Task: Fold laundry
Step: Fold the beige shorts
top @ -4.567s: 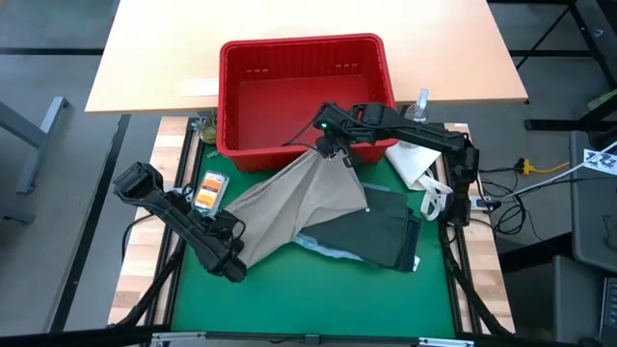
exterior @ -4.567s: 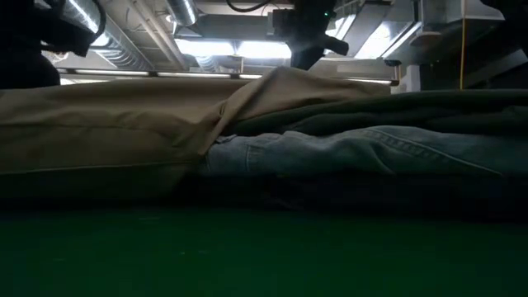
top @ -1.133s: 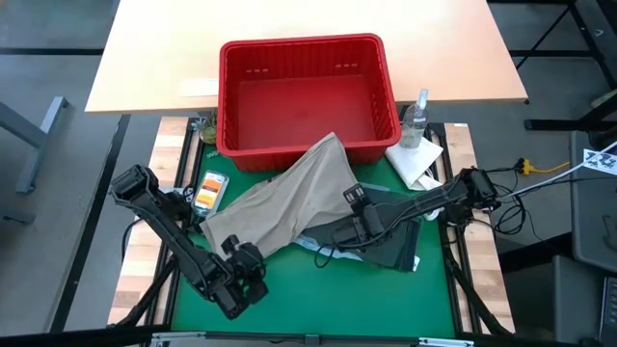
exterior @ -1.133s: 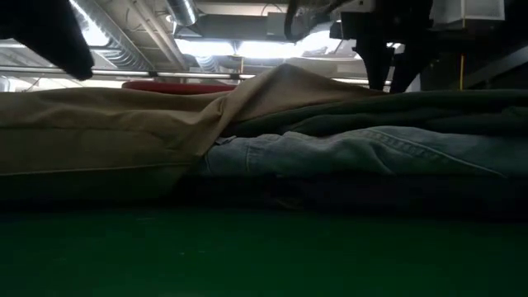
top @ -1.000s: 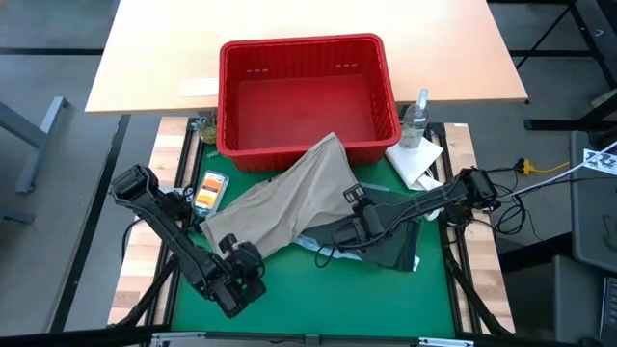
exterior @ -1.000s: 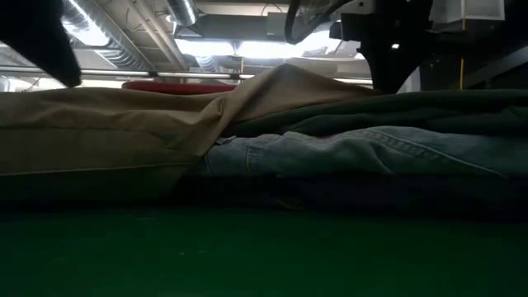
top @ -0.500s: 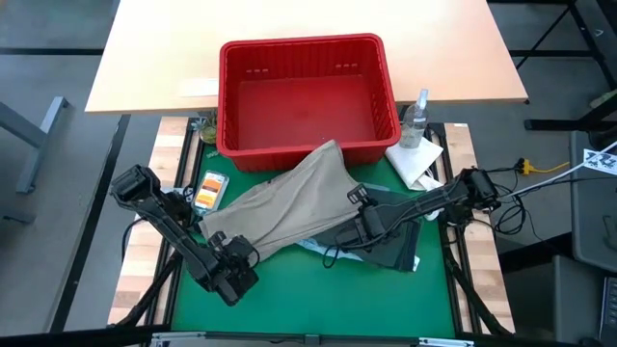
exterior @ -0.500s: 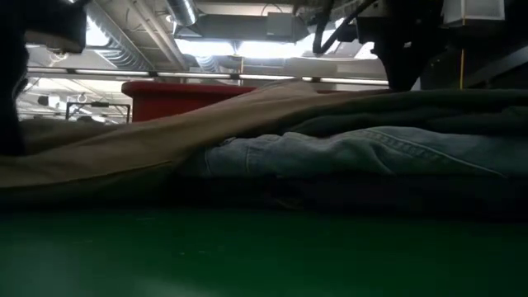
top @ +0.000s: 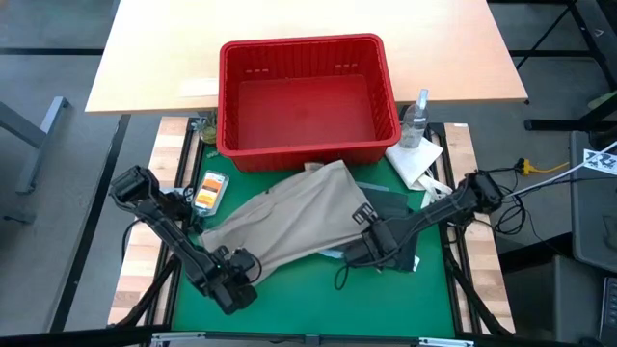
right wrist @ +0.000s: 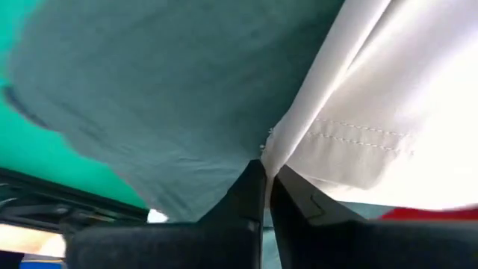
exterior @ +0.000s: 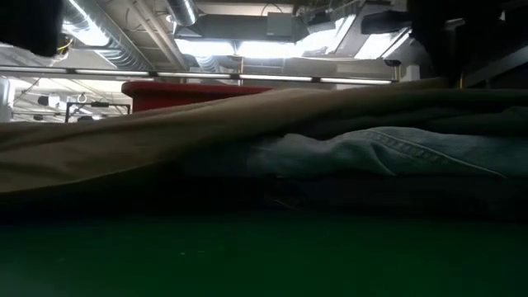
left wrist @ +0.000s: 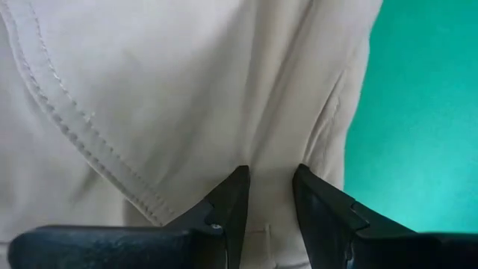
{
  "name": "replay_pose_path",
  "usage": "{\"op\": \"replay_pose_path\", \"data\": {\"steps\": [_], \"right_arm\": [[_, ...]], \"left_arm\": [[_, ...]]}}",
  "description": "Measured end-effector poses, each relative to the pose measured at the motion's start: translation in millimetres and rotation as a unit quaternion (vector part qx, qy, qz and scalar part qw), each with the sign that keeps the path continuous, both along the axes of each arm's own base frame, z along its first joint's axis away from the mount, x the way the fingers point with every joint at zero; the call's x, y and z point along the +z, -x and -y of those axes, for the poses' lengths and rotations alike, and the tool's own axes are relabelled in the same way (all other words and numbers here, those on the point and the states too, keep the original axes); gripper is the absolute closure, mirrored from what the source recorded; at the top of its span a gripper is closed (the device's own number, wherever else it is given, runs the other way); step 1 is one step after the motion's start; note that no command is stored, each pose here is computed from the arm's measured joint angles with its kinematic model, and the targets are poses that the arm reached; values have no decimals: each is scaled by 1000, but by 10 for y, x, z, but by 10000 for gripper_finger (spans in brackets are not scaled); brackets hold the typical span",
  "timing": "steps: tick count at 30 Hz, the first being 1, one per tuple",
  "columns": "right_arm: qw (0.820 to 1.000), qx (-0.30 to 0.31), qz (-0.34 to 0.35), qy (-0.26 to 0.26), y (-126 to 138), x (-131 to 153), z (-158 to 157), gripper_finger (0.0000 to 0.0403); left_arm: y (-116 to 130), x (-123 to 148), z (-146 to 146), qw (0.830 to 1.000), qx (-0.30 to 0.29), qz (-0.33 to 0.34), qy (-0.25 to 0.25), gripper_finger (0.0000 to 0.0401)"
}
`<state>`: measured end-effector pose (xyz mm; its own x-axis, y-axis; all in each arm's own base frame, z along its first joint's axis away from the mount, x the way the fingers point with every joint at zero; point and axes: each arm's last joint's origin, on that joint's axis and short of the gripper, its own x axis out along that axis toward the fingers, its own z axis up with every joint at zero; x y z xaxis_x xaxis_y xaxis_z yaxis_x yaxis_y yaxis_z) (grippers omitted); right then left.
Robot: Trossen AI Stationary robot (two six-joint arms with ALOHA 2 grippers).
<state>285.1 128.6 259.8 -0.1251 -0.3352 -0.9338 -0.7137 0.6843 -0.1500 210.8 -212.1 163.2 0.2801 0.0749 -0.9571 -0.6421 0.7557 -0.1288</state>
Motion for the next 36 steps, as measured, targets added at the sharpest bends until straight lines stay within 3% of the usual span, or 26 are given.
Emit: {"op": "replay_pose_path", "data": {"steps": [6, 18, 22, 29, 36], "right_arm": [[999, 6, -23, -46, 69, -7, -139, 392], [1000, 12, -11, -11, 63, -3, -105, 366], [1000, 12, -10, -11, 64, -2, -109, 332], [1000, 24, -12, -15, 59, -4, -110, 239], [997, 61, 33, -42, -36, 278, -158, 209]], "left_arm": [[-8, 153, 182, 998, -23, -1, 55, 296], [8, 203, 242, 998, -47, 9, 52, 296], [8, 203, 243, 998, -47, 10, 52, 296], [9, 203, 249, 997, -49, 0, 63, 296], [18, 205, 269, 996, -59, -5, 72, 296]]}}
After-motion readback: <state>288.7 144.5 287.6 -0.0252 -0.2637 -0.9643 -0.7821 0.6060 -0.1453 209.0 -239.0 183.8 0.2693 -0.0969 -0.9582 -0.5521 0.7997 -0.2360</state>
